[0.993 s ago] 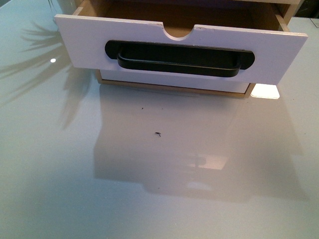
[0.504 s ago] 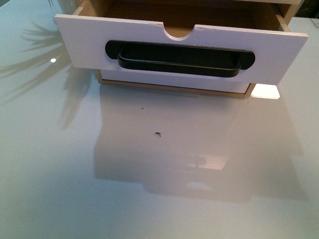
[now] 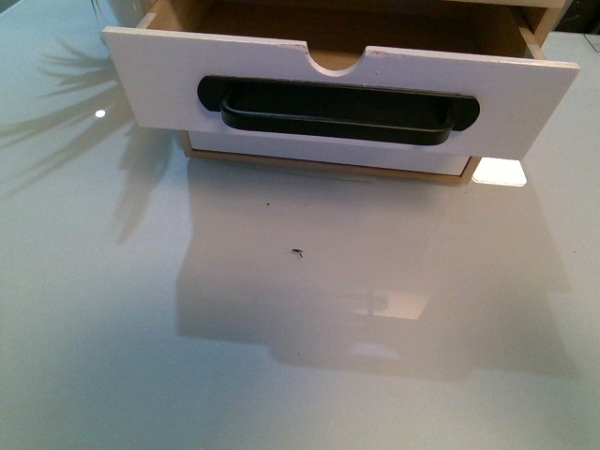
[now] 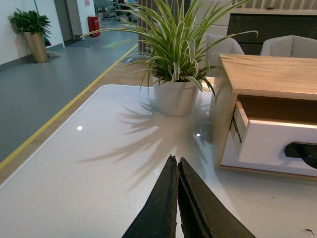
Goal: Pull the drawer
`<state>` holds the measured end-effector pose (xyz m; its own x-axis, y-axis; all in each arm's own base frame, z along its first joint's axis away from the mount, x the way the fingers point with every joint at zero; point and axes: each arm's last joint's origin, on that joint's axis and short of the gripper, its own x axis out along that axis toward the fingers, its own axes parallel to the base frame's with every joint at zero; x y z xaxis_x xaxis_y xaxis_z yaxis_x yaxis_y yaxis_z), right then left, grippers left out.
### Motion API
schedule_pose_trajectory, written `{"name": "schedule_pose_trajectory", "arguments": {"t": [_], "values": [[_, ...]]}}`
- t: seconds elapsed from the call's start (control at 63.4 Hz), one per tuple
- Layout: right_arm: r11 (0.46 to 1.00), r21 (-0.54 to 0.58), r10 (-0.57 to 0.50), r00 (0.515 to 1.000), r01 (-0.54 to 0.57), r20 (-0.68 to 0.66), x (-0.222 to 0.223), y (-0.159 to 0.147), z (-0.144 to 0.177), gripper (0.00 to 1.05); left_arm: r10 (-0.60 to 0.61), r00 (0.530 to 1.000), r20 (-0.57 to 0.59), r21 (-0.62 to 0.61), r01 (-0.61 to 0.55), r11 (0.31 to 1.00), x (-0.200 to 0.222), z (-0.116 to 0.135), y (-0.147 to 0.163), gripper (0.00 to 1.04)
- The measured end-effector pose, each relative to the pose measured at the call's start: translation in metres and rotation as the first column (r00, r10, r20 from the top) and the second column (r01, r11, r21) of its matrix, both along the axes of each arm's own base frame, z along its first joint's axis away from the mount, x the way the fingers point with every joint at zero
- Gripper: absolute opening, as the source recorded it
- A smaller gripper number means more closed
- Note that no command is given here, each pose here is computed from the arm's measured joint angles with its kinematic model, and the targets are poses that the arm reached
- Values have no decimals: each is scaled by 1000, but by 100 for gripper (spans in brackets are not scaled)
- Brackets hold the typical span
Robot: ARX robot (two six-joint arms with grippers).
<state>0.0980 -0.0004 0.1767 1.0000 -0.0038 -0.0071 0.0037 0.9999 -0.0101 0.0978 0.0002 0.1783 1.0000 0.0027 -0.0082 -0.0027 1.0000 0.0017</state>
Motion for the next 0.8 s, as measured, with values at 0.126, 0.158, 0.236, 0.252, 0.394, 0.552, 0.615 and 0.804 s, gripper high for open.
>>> {"name": "schedule_pose_trajectory", "arguments": {"t": [0.126, 0.158, 0.236, 0.252, 0.394, 0.552, 0.615, 0.804], "values": [[1000, 0, -1, 1000, 1, 7, 0, 0, -5, 2, 0, 1000, 2, 0, 0, 1000, 0, -3, 0, 3], [1000, 0, 3, 1000, -3, 13, -1, 0, -5, 2, 0, 1000, 8, 0, 0, 1000, 0, -5, 0, 3], [1000, 0, -1, 1000, 1, 26, -2, 0, -4, 2, -2, 1000, 5, 0, 2, 1000, 0, -12, 0, 3], [1000, 0, -1, 1000, 1, 28, -2, 0, -4, 2, 0, 1000, 6, 0, 0, 1000, 0, -11, 0, 3], [1000, 0, 0, 1000, 0, 28, -2, 0, -4, 2, 0, 1000, 11, 0, 0, 1000, -1, -11, 0, 3], [1000, 0, 0, 1000, 0, 28, -2, 0, -4, 2, 0, 1000, 11, 0, 0, 1000, -1, -11, 0, 3], [1000, 0, 0, 1000, 0, 28, -2, 0, -4, 2, 0, 1000, 11, 0, 0, 1000, -1, -11, 0, 3], [1000, 0, 0, 1000, 0, 28, -2, 0, -4, 21, 0, 1000, 11, 0, 0, 1000, -1, -11, 0, 27]]}}
